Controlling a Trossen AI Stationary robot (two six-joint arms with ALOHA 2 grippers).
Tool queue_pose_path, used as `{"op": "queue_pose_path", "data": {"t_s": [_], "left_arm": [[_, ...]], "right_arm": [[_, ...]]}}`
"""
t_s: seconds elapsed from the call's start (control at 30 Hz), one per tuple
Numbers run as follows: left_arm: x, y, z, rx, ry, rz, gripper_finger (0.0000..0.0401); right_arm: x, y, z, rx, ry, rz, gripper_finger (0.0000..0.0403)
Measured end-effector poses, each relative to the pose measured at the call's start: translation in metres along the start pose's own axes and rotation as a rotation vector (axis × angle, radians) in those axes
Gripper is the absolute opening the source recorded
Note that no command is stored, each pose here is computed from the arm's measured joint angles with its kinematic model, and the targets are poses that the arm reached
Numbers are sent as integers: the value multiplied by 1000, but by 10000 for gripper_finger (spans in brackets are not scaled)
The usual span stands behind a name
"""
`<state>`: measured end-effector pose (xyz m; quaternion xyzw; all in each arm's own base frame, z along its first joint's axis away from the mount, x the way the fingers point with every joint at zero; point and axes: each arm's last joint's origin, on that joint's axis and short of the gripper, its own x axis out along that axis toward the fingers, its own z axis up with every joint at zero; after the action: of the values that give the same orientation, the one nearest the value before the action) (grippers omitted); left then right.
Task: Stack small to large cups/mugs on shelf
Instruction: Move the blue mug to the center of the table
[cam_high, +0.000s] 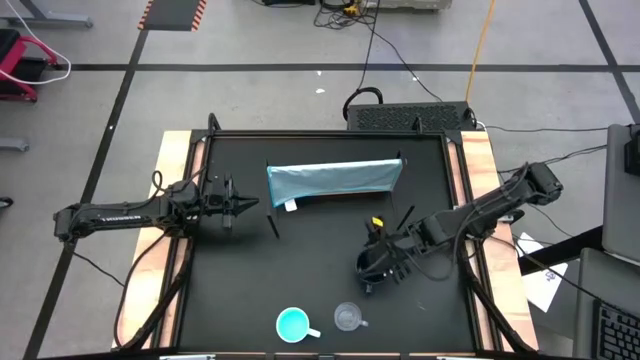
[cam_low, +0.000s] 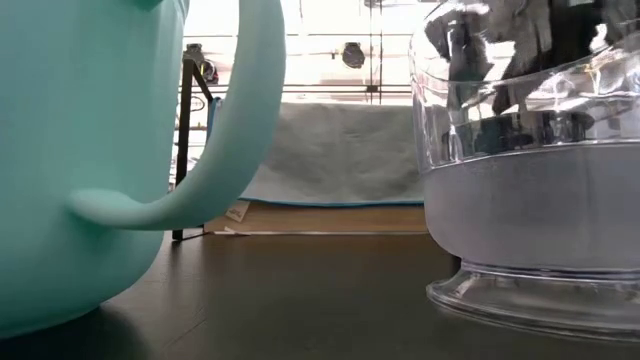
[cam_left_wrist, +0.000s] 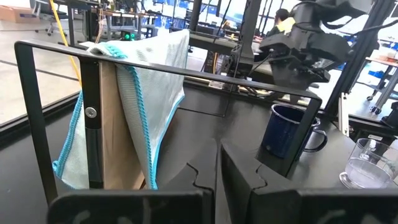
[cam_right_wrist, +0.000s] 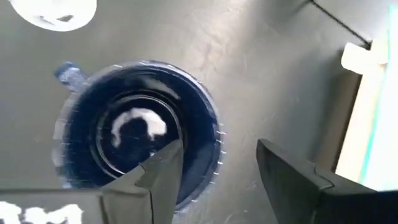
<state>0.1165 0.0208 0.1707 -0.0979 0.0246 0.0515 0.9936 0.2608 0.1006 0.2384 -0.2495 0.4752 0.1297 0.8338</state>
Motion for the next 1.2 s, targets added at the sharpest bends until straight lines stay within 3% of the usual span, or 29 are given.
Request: {"op": "queue_pose_path", "data": {"t_s": [0.3,0.7,1.2], "left_arm": [[0,0,-2,11,25,5,21],[0,1,-3,23,29,5,21],[0,1,-3,18,30,5,21]], "right_arm": [[4,-7,-3,52,-3,96,199],[4,-7,-5,93,20,101,199],[-23,34,7,52,44,180,199]]}}
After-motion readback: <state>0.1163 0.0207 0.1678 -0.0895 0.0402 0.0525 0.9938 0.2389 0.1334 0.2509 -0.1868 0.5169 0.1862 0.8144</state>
